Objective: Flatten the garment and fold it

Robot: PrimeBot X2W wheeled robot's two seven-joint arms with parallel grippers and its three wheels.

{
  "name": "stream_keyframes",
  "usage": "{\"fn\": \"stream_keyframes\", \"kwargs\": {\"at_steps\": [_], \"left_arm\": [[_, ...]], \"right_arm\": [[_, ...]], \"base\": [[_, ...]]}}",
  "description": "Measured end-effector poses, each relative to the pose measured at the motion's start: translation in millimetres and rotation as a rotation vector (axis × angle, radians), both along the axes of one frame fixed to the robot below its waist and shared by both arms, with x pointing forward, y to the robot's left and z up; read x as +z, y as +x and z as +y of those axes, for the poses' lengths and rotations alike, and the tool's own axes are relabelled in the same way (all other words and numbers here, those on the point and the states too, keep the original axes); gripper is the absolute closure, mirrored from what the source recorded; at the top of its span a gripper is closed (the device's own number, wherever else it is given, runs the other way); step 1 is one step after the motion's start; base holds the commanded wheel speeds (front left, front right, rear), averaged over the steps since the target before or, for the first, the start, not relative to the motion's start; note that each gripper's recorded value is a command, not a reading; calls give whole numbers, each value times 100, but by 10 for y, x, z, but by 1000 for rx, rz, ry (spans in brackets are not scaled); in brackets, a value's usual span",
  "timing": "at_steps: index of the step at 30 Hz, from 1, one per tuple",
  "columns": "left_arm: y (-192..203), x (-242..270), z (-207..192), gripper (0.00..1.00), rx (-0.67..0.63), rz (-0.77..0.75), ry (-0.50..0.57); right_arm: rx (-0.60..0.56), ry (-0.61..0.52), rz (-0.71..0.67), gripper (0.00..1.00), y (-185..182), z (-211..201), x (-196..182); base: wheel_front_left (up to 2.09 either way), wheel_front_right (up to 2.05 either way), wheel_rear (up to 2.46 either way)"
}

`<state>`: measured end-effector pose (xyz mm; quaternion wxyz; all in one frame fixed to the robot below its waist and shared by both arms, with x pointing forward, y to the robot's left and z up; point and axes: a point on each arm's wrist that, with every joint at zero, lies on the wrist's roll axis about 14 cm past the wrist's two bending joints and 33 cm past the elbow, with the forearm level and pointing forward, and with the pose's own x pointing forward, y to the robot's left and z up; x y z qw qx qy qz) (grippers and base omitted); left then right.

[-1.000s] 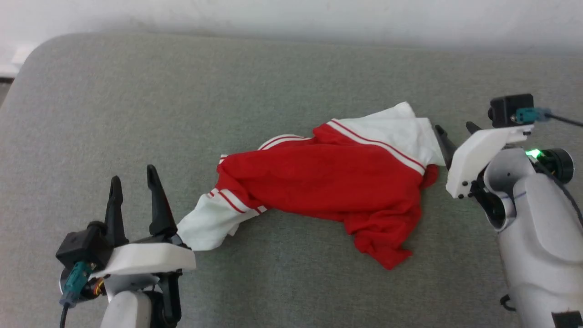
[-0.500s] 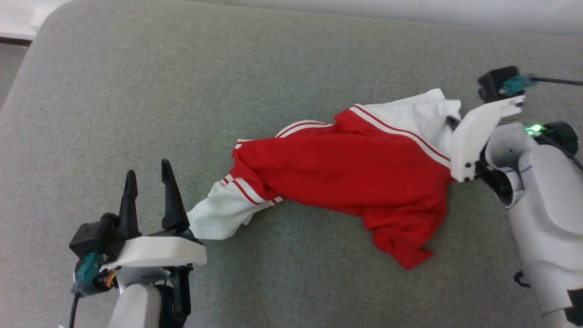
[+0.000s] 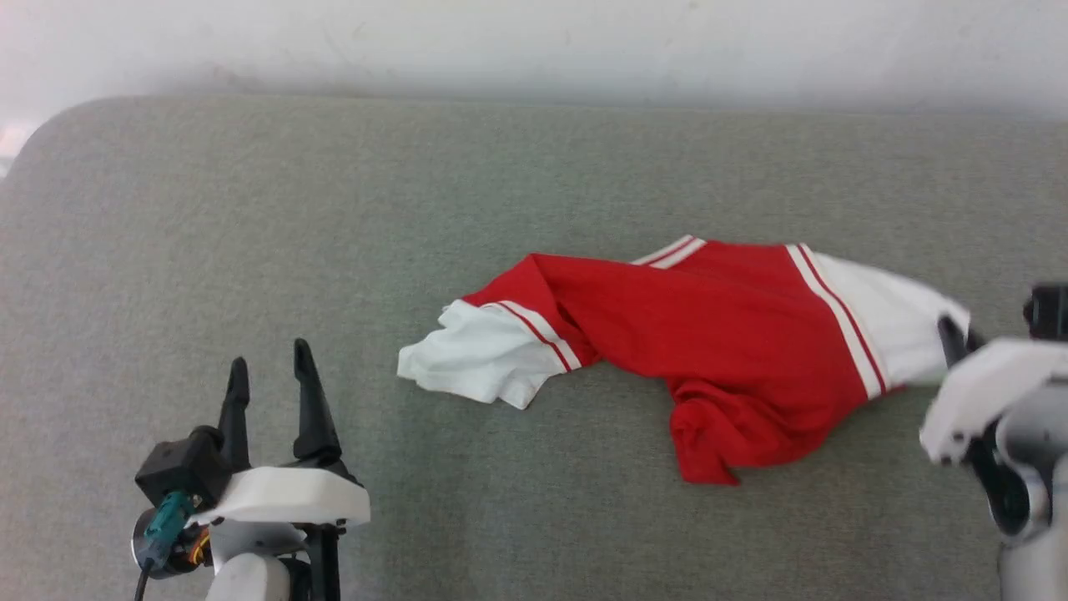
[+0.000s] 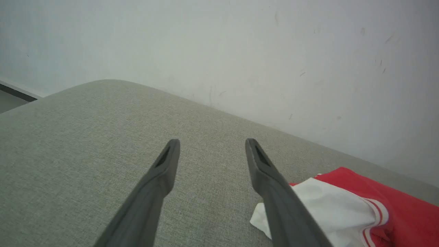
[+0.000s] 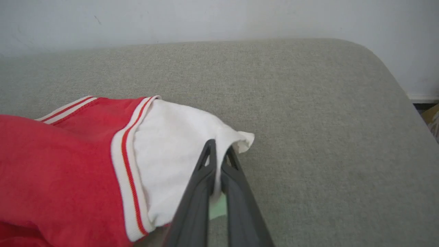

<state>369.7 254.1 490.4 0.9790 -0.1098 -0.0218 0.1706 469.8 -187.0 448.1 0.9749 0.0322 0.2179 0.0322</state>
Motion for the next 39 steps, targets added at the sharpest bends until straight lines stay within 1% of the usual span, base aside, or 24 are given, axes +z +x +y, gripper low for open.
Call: {"fn": "stream_keyframes", "kwargs": {"at_steps": [3, 7, 9, 12, 13, 14, 15, 18, 22, 26, 29, 31, 33, 36, 39], "left_arm": [[48, 2, -138, 0, -49, -6, -10], [98, -109, -355, 0, -124, 24, -29], [141, -172, -481, 0, -164, 48, -44], [300, -148, -670, 0, -230, 57, -69], [360, -126, -741, 0, -254, 58, -76], [420, -104, -809, 0, -276, 61, -82], [472, -95, -877, 0, -297, 69, -90], [599, -138, -1064, 0, -349, 125, -107], [748, -228, -1203, 0, -374, 209, -115], [867, -371, -1308, 0, -400, 306, -118], [900, -580, -1321, 0, -410, 425, -107], [916, -703, -1286, 0, -413, 495, -74], [940, -799, -1277, 0, -421, 552, -77], [920, -971, -1368, 0, -475, 659, -74], [948, -1032, -1423, 0, -524, 725, -56]], "right_arm": [[-83, 6, 92, 100, -410, -241, -159], [-151, 19, 198, 100, -917, -447, -335], [-167, 29, 219, 100, -1081, -497, -379], [-178, 86, 216, 100, -1214, -479, -425], [-183, 101, 204, 76, -1236, -474, -422], [-189, 112, 183, 40, -1246, -478, -406], [-197, 118, 164, 0, -1256, -492, -390], [-217, 117, 89, 0, -1263, -535, -315], [-228, 102, -20, 0, -1248, -562, -181], [-229, 91, -82, 0, -1255, -560, -105], [-235, 87, -91, 0, -1280, -572, -106], [-236, 86, -87, 0, -1292, -569, -120], [-240, 86, -82, 0, -1296, -575, -138], [-248, 88, -85, 0, -1274, -598, -139], [-254, 85, -74, 0, -1279, -612, -175]], "base": [[0, 0, 0], [0, 0, 0], [0, 0, 0], [0, 0, 0], [0, 0, 0], [0, 0, 0], [0, 0, 0], [0, 0, 0], [0, 0, 0], [0, 0, 0], [0, 0, 0], [0, 0, 0], [0, 0, 0], [0, 0, 0], [0, 0, 0]]}}
